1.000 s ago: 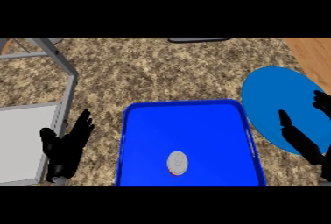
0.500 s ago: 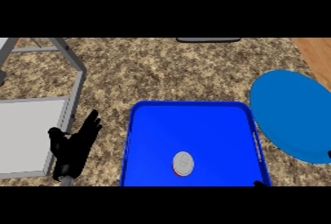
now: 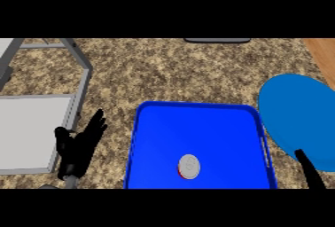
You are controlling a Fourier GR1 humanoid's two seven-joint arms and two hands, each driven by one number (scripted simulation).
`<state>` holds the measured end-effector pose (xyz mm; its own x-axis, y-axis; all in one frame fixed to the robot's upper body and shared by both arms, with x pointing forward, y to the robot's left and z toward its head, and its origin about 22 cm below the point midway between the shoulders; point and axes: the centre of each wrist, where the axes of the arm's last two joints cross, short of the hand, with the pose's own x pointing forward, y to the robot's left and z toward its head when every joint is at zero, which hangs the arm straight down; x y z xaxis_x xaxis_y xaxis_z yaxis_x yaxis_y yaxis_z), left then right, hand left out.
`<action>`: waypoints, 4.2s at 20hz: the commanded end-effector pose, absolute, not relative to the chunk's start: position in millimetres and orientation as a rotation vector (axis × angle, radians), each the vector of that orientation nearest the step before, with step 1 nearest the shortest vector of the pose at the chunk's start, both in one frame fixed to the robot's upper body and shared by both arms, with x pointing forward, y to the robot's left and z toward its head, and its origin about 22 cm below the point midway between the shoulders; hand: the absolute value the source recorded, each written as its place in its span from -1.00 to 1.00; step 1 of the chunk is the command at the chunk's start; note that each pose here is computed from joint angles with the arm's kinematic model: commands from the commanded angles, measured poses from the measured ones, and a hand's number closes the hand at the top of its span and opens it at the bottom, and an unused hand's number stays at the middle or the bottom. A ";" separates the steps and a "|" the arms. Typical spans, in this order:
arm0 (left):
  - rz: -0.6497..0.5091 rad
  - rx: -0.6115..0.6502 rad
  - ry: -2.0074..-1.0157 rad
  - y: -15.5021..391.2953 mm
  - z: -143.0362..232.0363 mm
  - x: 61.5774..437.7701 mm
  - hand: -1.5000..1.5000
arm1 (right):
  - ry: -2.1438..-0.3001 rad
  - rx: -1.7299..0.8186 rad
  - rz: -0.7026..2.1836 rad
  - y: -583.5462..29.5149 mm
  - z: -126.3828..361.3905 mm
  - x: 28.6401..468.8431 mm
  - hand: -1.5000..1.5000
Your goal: Pick the can from the tray and place it in the plate
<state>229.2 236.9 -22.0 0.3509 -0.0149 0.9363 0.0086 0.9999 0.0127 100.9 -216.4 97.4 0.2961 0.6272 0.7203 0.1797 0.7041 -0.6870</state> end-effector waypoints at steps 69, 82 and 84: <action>-0.006 0.016 -1.174 250.7 -24.4 242.7 0.00 | -1.548 -1.035 0.696 -51.4 62.0 131.0 1.00; 0.002 0.014 -1.179 246.9 -25.8 231.7 0.00 | -1.600 -1.074 0.091 -121.9 100.7 138.3 1.00; 0.004 0.006 -1.186 249.0 -29.0 229.4 0.00 | -1.624 -1.065 0.017 -150.7 93.0 149.5 1.00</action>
<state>232.5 245.5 -28.2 0.3420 0.0027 0.9397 -0.0078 1.0000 -0.0001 147.8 -122.1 93.6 0.0607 0.7273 0.6836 0.5271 0.5582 -0.6408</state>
